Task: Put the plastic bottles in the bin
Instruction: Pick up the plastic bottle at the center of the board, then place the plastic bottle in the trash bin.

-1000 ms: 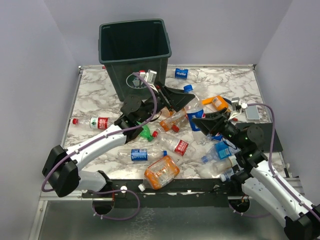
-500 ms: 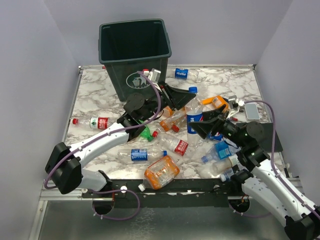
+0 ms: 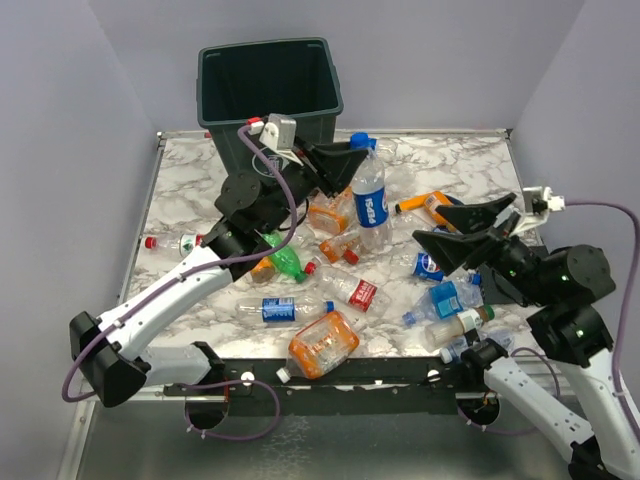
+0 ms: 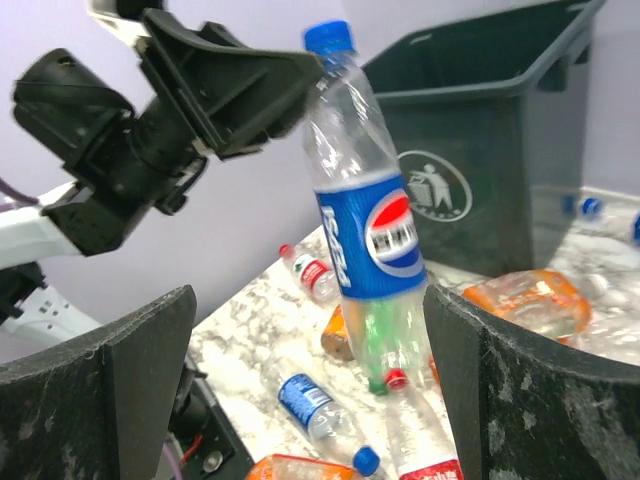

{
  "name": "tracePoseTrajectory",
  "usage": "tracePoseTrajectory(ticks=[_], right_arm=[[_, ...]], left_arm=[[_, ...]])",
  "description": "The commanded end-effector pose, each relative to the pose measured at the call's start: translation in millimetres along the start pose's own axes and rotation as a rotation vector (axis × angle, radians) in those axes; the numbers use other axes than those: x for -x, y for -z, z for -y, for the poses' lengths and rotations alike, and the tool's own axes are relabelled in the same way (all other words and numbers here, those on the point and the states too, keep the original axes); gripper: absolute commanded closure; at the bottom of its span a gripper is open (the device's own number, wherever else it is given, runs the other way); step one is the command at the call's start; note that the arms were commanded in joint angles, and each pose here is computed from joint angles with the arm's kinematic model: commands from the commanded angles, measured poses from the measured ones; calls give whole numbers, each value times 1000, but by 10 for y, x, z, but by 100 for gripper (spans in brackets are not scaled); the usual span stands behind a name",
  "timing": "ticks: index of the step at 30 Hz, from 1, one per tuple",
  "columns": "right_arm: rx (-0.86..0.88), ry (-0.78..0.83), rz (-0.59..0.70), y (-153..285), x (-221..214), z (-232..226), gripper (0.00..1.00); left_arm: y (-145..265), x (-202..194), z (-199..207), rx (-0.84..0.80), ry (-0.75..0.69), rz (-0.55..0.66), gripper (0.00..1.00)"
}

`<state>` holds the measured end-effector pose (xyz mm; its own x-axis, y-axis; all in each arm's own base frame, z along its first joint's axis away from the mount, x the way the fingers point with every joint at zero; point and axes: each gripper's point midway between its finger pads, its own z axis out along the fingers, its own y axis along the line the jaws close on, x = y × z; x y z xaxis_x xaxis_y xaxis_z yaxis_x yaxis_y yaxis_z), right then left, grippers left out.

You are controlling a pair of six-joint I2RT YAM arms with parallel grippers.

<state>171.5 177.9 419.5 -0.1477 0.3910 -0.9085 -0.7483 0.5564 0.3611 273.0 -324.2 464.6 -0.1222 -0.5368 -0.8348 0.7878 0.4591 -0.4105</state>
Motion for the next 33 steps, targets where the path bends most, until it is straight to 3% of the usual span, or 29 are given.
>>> tracePoseTrajectory(ticks=[1, 7, 14, 18, 24, 28, 29, 31, 32, 33], right_arm=[[-198, 49, -15, 236, -6, 275, 0], [-409, -28, 128, 518, -41, 645, 0], [-456, -138, 92, 539, -513, 866, 2], [-467, -165, 68, 568, -618, 889, 3], [-514, -148, 117, 727, -522, 916, 3], [-550, -117, 109, 770, -513, 970, 2], [-559, -114, 101, 768, -528, 988, 2], [-577, -108, 90, 766, -559, 1031, 2], [-585, -107, 92, 763, -558, 1049, 2], [-592, -106, 92, 758, -558, 1065, 2]], left_arm=[[38, 662, -122, 152, -249, 128, 100], [-22, 1640, -329, 414, -552, 336, 100], [-393, 2405, -756, 563, -719, 546, 100], [-505, 2437, -1246, 626, -769, 616, 100], [-460, 2092, -2131, 681, -746, 622, 100], [-518, 1942, -2261, 678, -710, 586, 99], [-535, 1923, -2259, 666, -697, 577, 80], [-545, 1918, -2216, 648, -689, 569, 32], [-539, 1939, -2190, 647, -688, 571, 13], [-528, 1975, -2158, 647, -687, 572, 2]])
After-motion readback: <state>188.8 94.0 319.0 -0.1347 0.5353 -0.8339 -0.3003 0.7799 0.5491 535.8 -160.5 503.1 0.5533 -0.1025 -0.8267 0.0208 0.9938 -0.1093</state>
